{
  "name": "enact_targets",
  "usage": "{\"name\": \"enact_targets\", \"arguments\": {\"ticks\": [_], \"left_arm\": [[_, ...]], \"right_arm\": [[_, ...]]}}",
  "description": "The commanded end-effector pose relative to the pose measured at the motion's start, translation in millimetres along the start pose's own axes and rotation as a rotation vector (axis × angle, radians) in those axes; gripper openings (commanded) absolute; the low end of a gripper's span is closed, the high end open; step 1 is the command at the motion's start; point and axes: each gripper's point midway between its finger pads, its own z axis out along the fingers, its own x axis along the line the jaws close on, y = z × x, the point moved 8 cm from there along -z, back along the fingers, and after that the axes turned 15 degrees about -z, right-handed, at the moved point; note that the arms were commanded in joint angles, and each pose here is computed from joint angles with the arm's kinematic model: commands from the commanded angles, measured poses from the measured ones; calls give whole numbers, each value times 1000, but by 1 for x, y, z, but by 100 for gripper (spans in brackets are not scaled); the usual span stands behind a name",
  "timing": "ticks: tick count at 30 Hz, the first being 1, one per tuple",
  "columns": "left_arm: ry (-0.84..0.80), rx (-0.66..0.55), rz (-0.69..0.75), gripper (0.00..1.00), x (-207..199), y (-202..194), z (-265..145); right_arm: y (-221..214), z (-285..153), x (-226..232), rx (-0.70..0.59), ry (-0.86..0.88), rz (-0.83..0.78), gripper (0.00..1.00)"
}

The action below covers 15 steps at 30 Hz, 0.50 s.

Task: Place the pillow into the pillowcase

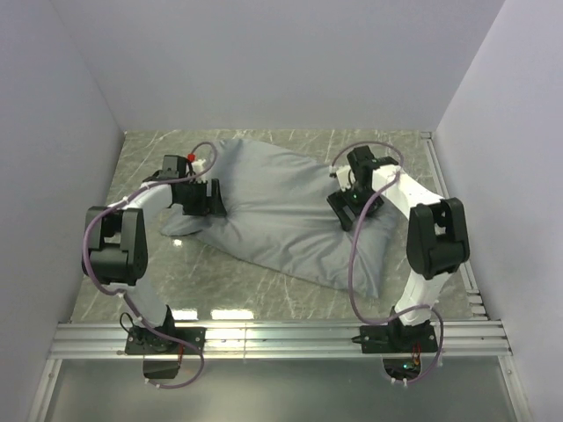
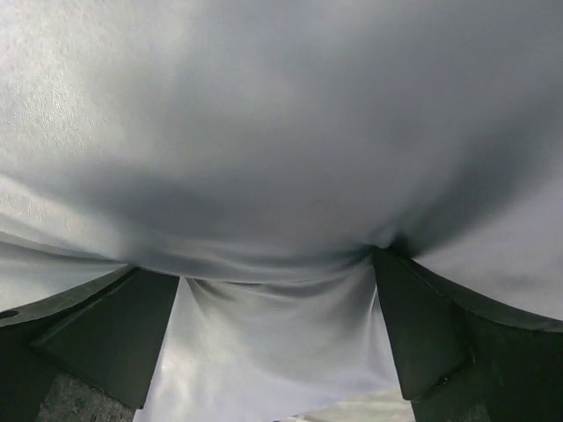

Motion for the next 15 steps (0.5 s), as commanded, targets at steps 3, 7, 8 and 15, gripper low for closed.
{"name": "enact_targets", "arguments": {"ticks": [3,7,8,15], "left_arm": [[51,-189,-107,85,31,69,-20],[25,-291,-31,93,15,107,-64],[35,-328,13,95,5,117,-86],[117,-403,99,99,-25,122,-164]], "right_arm": [[52,-16,-46,-158,-173,-4,98],[64,-75,-61,-265,-271,11,100],[61,-99,-60,-308,-290,25,100],[31,-193,-21,-522,-252,54,100]]}}
